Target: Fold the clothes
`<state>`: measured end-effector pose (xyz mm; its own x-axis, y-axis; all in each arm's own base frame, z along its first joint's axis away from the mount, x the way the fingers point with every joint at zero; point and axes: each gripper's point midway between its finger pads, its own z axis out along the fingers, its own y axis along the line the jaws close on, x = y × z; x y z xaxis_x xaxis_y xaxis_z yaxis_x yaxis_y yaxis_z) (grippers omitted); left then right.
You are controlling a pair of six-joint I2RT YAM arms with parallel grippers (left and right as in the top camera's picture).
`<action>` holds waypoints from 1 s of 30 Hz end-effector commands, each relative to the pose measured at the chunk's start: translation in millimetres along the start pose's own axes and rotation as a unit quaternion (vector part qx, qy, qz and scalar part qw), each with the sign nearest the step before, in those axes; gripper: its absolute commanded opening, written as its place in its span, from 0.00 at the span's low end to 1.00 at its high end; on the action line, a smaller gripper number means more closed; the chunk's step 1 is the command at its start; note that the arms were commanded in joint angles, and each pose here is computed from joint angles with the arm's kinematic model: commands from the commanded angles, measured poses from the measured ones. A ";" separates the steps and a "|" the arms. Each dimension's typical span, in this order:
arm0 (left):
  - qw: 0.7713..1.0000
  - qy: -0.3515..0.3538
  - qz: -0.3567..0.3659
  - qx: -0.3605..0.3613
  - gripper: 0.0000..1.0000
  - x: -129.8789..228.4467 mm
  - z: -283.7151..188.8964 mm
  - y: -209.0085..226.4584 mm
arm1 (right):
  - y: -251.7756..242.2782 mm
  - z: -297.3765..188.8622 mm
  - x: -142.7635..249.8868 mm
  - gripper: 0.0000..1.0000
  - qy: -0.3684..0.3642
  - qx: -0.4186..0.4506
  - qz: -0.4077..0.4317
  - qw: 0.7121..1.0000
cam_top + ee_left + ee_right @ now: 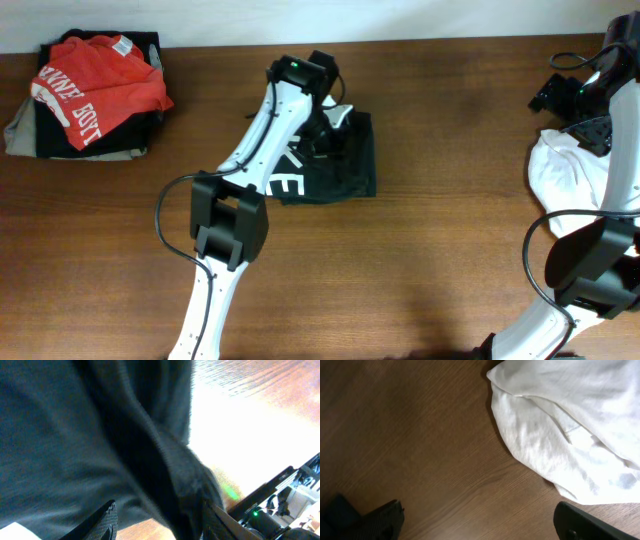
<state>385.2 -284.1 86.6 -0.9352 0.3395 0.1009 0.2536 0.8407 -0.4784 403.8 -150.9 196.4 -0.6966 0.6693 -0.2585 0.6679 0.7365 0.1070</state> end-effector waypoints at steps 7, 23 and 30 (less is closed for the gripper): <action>0.997 0.025 0.075 0.008 0.53 14.8 50.5 -48.3 | -2.8 -2.7 -2.2 0.99 -0.006 0.004 0.004 1.000; 0.980 -0.151 0.035 -0.125 0.50 -79.9 -21.7 15.5 | -2.8 -2.7 -2.2 0.99 -0.006 0.004 0.004 1.000; 0.985 -0.137 0.070 -0.078 0.50 -92.2 32.8 -10.9 | -2.8 -2.7 -2.2 0.99 -0.006 0.004 0.004 1.000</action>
<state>471.1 -316.9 50.5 -0.9258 0.3224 -0.1973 0.3697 0.8811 -0.2950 403.7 -151.0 196.4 -0.6971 0.6687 -0.2587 0.6675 0.7370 0.1064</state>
